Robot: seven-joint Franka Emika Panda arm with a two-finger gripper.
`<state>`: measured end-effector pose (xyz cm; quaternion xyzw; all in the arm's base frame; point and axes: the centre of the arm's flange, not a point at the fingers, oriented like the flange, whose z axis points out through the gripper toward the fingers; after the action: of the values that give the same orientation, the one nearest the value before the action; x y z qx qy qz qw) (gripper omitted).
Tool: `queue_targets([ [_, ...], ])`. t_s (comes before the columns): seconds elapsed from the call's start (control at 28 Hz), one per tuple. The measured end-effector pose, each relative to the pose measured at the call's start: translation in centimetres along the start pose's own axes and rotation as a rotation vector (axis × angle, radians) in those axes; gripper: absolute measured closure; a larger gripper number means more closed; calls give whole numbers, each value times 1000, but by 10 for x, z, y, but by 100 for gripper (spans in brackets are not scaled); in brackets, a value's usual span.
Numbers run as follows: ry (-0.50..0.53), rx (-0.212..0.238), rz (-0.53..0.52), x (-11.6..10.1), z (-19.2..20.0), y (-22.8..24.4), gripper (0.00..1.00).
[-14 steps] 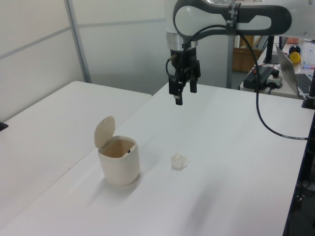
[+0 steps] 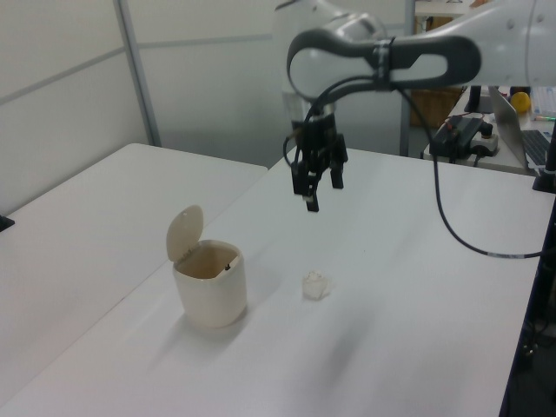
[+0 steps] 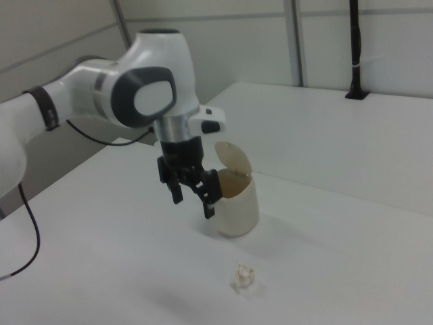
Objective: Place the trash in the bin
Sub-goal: 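Lower the open gripper down onto the crumpled white paper ball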
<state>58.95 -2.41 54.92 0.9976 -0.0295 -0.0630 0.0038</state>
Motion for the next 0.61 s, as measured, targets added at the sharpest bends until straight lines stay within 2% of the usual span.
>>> queue_targets([
  [0.25, -27, -6, -16, 24, 78, -1, 0],
  [0.46, -110, -14, -62, 40, 170, -3, 0],
  [0.61, -109, -21, -64, 56, 208, -3, 0],
])
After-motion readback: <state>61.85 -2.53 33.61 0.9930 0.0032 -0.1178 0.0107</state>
